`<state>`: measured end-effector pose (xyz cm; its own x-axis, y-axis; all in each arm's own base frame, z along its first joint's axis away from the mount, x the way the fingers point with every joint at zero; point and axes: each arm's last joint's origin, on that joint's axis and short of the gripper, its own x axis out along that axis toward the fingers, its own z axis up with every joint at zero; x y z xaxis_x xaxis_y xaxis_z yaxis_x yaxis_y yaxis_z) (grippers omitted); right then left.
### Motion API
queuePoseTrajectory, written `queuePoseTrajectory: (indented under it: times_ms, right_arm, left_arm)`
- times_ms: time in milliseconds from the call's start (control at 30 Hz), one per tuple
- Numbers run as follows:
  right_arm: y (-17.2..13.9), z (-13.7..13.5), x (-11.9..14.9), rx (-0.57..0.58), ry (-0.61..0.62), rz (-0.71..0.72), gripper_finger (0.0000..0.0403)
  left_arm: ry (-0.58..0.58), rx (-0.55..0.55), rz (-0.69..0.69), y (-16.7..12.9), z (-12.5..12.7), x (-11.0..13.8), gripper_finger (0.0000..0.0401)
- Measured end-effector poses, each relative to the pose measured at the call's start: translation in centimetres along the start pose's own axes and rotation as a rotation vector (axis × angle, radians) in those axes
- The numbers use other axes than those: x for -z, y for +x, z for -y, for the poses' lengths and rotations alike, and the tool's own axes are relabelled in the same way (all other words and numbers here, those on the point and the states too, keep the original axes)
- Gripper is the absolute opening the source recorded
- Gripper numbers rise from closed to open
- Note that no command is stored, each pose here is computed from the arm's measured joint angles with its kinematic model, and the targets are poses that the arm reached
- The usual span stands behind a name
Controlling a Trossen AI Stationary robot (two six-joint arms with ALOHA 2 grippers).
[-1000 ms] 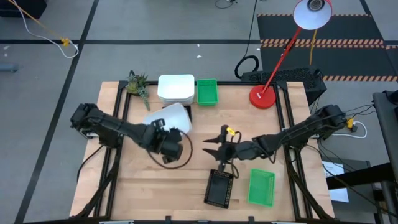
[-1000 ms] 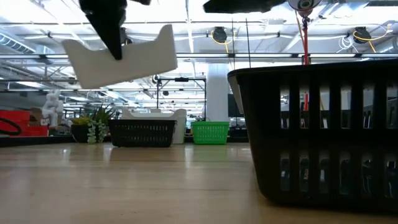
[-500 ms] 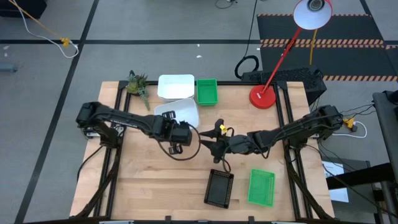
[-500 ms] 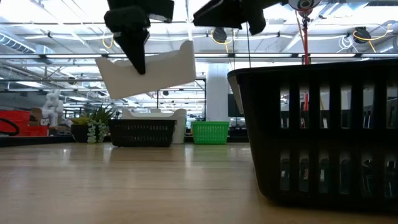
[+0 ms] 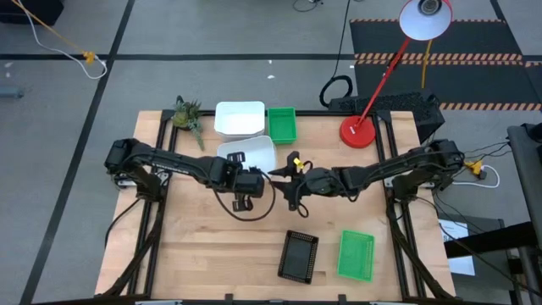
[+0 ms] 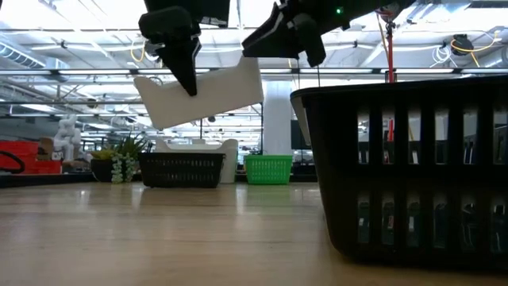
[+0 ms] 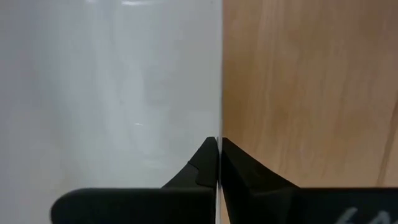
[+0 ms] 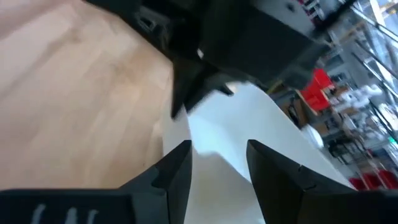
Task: Stack baskets by color
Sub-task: Stack the bottom white bin on top of the top white bins
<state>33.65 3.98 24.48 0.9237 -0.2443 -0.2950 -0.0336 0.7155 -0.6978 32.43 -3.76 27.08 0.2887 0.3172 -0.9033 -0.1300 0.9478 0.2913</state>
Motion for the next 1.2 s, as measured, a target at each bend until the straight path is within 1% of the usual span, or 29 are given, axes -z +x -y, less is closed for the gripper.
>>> queuePoseTrajectory:
  times_ms: [167, 333, 433, 500, 667, 933, 1000, 1100, 1200]
  right_arm:
    - [0.7, -0.4, 0.5, 0.0, -0.016, -0.017, 0.0149]
    - [1.0, -0.6, 1.2, -0.009, -0.059, -0.085, 0.0149]
    - [1.0, -0.7, 1.6, 0.005, -0.078, -0.14, 0.0148]
    - [1.0, -0.6, 1.8, 0.005, -0.08, -0.15, 0.0142]
    - [1.0, -0.6, 1.9, -0.001, -0.099, -0.157, 0.0101]
    - [1.0, -1.0, 2.4, -0.042, -0.147, -0.196, 0.0015]
    - [1.0, -1.0, 2.4, -0.043, -0.148, -0.197, 0.0007]
    - [1.0, -1.0, 2.4, -0.042, -0.148, -0.197, 0.0011]
    - [1.0, -1.0, 2.4, -0.037, -0.148, -0.2, 0.0007]
  left_arm:
    - [0.02, 0.006, 0.014, 0.0, 0.2, -0.1, 0.0007]
    - [0.024, 0.005, 0.017, -0.1, 0.3, -0.1, 0.0008]
    - [0.03, 0.005, 0.028, -0.5, 0.4, 0.0, 0.0008]
    - [0.033, 0.005, 0.033, -0.5, 0.5, 0.0, 0.0008]
    - [0.046, -0.004, 0.037, -0.5, 0.5, 0.0, 0.0008]
    - [0.068, -0.016, 0.08, -0.6, 0.6, -0.4, 0.0008]
    - [0.072, -0.019, 0.082, -0.6, 0.6, -0.4, 0.0008]
    - [0.081, -0.043, 0.086, -0.6, 0.6, -0.5, 0.001]
    - [0.078, -0.077, 0.103, -0.7, 0.7, -0.5, 0.0034]
